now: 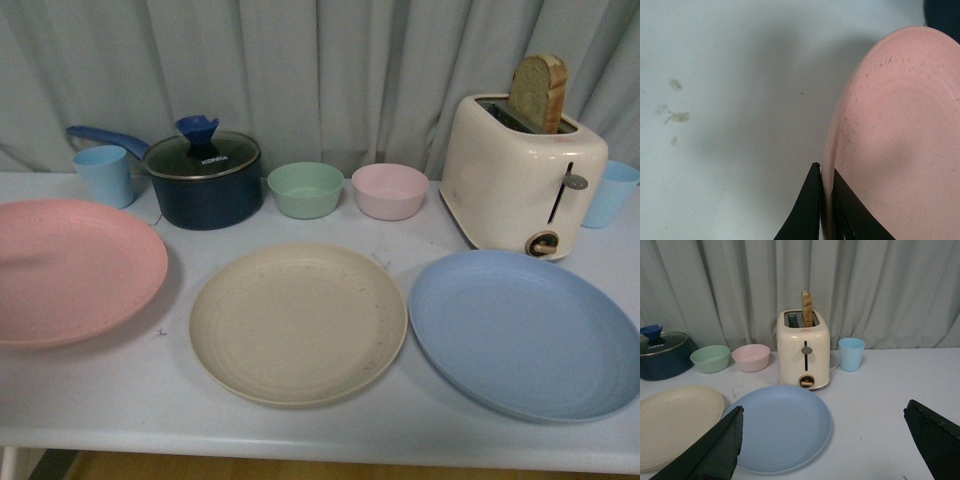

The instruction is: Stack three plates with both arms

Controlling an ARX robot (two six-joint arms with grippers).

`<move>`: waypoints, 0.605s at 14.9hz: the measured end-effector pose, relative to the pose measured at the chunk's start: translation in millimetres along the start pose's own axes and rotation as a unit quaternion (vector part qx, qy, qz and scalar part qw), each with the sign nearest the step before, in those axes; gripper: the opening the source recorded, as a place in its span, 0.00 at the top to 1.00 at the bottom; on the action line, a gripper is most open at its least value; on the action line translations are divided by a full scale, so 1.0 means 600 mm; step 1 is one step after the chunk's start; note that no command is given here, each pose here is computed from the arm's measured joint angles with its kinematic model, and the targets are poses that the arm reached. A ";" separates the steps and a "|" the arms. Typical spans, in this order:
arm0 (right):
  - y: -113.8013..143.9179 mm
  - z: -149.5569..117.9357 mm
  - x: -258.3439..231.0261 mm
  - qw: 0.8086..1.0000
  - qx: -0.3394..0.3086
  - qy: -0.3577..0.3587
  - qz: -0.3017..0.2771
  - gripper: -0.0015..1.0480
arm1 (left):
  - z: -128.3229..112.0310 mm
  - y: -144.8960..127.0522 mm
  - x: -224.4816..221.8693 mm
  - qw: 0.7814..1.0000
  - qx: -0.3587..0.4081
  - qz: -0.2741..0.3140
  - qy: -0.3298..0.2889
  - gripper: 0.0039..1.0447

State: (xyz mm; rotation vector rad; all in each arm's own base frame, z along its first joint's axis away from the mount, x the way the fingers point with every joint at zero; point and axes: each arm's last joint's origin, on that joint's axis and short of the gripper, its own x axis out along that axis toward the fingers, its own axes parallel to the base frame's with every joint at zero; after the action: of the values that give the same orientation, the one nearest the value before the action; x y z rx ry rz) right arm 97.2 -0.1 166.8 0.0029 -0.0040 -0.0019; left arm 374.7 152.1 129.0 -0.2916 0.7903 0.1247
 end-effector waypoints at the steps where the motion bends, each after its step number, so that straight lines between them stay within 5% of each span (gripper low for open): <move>1: 0.000 0.000 0.000 1.000 0.000 0.000 0.000 0.06 | 0.006 -0.013 -0.025 1.000 -0.010 0.002 -0.014 0.98; 6: 0.000 0.000 0.000 1.000 0.000 0.000 0.000 0.06 | -0.023 -0.212 -0.080 0.994 0.060 -0.091 -0.033 0.98; 9: 0.000 0.000 0.000 1.000 0.000 0.000 0.000 0.06 | -0.045 -0.285 -0.069 0.989 0.074 -0.123 -0.020 0.98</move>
State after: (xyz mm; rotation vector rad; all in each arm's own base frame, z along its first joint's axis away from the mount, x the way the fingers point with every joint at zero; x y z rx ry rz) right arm 97.2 -0.1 166.8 0.0025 -0.0036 -0.0019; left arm 364.7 -19.1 176.7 -0.2430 0.7143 -0.1604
